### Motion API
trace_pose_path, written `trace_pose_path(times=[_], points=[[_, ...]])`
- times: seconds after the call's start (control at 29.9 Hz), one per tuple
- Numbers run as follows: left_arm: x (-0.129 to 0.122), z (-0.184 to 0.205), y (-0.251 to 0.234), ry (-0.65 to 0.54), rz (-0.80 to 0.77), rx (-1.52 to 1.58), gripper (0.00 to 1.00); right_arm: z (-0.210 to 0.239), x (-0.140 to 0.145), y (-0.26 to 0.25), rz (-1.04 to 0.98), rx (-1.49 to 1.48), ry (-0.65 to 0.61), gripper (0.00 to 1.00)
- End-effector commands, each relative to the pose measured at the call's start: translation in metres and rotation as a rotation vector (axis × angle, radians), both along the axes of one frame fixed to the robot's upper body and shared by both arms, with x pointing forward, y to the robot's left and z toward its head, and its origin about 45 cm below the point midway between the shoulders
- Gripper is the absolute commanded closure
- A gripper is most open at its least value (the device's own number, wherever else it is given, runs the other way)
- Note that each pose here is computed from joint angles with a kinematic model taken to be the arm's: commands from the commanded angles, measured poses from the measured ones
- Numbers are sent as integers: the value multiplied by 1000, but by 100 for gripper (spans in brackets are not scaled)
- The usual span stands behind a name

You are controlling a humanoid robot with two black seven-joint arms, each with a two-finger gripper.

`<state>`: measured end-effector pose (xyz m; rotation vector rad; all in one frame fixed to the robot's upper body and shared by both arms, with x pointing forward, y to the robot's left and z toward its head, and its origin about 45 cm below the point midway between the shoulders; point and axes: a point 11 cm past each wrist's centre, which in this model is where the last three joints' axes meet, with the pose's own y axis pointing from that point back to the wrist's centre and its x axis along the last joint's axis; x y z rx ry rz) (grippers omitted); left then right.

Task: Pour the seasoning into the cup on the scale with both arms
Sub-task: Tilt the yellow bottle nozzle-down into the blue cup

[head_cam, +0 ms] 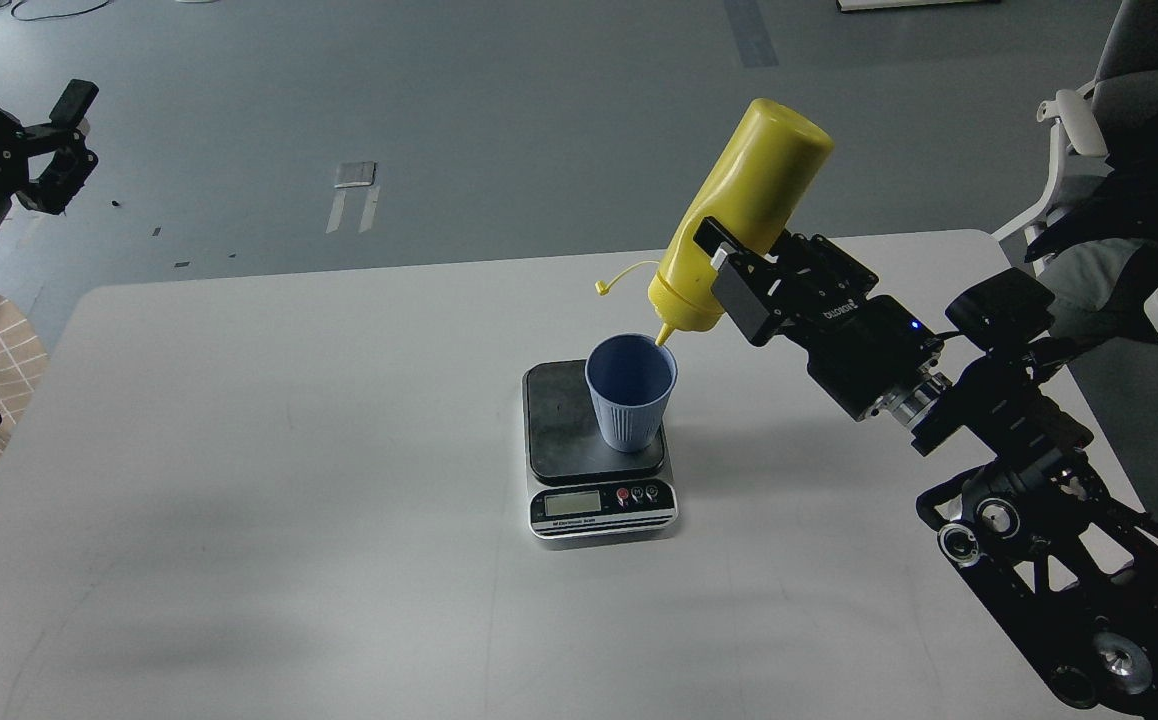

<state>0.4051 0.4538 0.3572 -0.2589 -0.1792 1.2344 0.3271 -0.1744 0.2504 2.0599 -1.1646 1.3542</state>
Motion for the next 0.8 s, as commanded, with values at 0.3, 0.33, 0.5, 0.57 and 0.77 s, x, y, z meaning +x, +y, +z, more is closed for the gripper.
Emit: trace_pose_path(times=[0.3, 0.33, 0.5, 0.57, 0.77], points=[[0, 2, 0, -7, 1, -5, 2, -15, 1, 15, 20, 8, 34, 100], [0, 2, 0, -7, 1, -5, 2, -15, 1, 15, 20, 8, 34, 100], [0, 6, 1, -18, 5, -7, 2, -20, 3, 19, 22, 8, 37, 100], [0, 8, 2, -26, 8, -13, 2, -18, 4, 21, 27, 8, 29, 100], [1, 9, 2, -29, 8, -15, 2, -20, 4, 22, 24, 11, 29, 100]])
